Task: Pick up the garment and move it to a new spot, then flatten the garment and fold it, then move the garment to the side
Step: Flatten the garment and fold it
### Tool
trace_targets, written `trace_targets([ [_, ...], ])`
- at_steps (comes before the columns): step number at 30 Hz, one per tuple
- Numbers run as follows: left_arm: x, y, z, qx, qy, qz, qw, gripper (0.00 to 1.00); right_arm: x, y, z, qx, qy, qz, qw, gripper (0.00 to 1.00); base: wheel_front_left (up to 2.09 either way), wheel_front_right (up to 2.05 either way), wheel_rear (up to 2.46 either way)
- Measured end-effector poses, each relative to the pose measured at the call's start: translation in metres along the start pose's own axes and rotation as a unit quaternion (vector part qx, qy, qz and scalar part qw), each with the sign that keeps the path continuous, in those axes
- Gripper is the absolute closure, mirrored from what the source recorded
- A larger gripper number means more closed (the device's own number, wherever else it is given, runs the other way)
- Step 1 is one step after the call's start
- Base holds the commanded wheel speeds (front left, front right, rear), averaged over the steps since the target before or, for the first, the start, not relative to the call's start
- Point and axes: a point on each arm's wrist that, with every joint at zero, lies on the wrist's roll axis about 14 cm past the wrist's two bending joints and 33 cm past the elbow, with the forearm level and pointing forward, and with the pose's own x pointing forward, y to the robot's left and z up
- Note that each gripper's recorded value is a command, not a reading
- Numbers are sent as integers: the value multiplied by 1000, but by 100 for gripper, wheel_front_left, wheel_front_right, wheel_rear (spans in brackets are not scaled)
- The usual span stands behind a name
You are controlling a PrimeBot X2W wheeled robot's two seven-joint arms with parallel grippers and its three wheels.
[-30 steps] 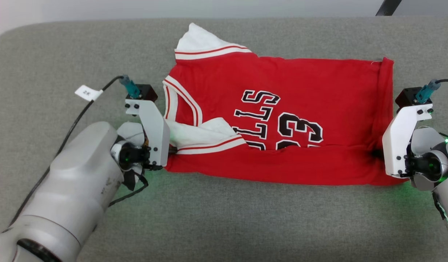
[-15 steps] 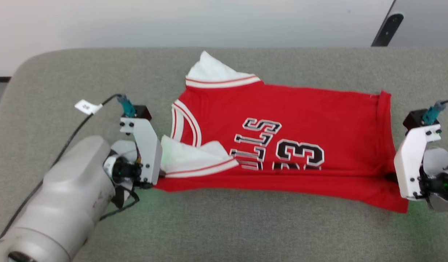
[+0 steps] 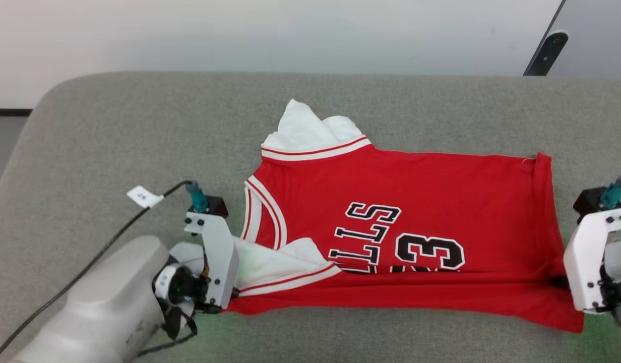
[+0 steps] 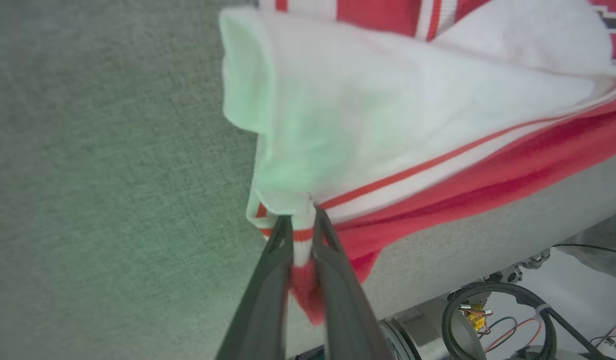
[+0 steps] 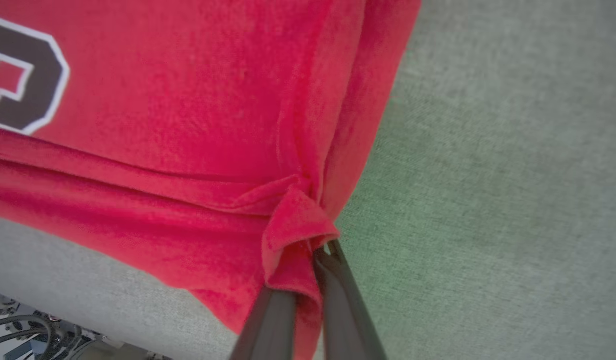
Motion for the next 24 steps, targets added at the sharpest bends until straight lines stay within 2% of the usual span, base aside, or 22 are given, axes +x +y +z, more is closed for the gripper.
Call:
trace_targets([
  [15,34,-2,-8,-44,55,0,998,100,30,5,-9,22,18,1,1000,100,0,0,0],
  [16,35,-2,-8,-45,58,1,997,95,30,5,-9,23,17,1,1000,100,0,0,0],
  [18,35,-1,-7,-49,59,3,997,51,31,6,-8,24,16,2,1000,100,0,0,0],
  [19,34,0,-7,-49,58,5,997,12,31,7,-8,24,15,2,1000,100,0,0,0],
  [20,33,1,-7,-49,57,8,997,0,31,7,-8,24,13,1,1000,100,0,0,0],
  [24,21,1,3,-31,36,17,999,0,29,9,-8,23,7,1,1000,100,0,0,0],
])
